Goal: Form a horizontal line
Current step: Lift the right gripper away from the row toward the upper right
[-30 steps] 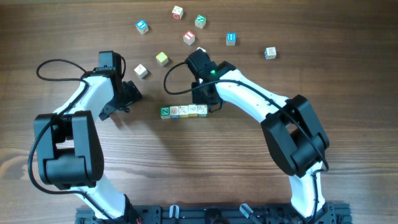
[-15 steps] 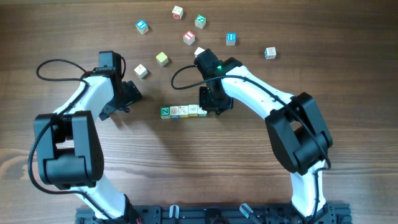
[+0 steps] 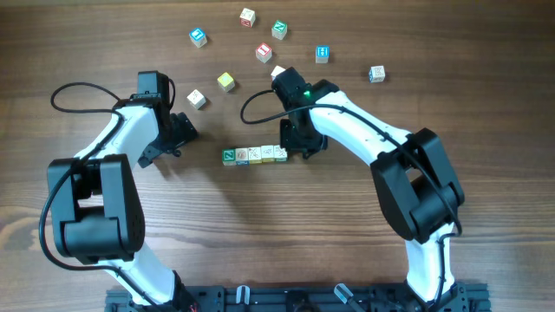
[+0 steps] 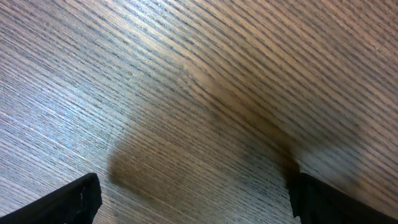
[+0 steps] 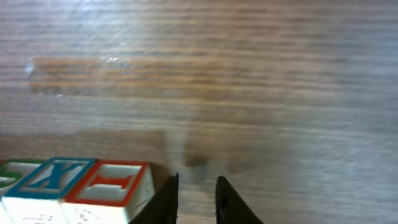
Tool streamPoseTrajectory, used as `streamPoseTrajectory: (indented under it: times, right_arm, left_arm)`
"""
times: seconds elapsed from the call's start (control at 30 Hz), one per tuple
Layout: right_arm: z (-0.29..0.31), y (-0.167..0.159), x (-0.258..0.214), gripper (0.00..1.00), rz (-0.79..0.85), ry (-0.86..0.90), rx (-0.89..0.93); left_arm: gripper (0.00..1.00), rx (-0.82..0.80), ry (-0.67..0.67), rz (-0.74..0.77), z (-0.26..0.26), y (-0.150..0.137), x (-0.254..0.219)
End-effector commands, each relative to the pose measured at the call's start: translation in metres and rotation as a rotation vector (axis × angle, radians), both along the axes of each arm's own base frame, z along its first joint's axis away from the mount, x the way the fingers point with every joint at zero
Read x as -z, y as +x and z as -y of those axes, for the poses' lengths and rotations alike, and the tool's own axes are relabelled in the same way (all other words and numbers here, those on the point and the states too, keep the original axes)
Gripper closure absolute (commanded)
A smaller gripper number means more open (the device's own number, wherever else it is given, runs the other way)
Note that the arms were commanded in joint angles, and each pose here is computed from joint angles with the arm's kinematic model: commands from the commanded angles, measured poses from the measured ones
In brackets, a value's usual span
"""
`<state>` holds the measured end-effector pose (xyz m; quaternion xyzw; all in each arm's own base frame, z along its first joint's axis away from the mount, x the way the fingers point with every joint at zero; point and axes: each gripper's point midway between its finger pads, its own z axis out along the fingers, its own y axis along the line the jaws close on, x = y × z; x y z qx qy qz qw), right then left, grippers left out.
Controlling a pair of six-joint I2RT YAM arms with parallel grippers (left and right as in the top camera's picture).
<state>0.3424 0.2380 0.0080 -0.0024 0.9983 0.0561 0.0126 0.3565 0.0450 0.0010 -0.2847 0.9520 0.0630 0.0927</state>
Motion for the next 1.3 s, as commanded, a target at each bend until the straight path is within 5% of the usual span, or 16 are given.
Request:
streamPoseTrajectory:
  times: [0.0,0.03,0.1,0.2,0.3,0.73,1.27]
  right_arm:
    - [0.036,0.021,0.005,0.72,0.011,-0.038,0.055]
    - [0.051,0.029,0.005,0.57,0.015,-0.039,0.052]
    - [0.072,0.039,0.005,0.44,0.02,-0.045,0.07]
    - [0.109,0.053,0.005,0.4,0.041,-0.096,0.128]
    - [0.133,0.06,0.005,0.0,0.042,-0.113,0.178]
    - [0.106,0.172,-0.034,0.0,0.512,0.064,0.212]
    - [0.105,0.176,-0.036,0.0,0.528,0.07,0.214]
  left_arm:
    - [0.0,0.0,0.005,-0.019,0.0,-0.004,0.005]
    - [0.0,0.0,0.005,-0.019,0.0,-0.004,0.005]
    - [0.0,0.0,0.005,-0.019,0.0,-0.004,0.005]
    - [0.0,0.0,0.005,-0.019,0.0,-0.004,0.005]
    - [0.0,0.0,0.005,-0.019,0.0,-0.004,0.005]
    - [0.0,0.0,0.005,-0.019,0.0,-0.004,0.005]
    - [0.0,-0.001,0.005,-0.019,0.0,-0.004,0.005]
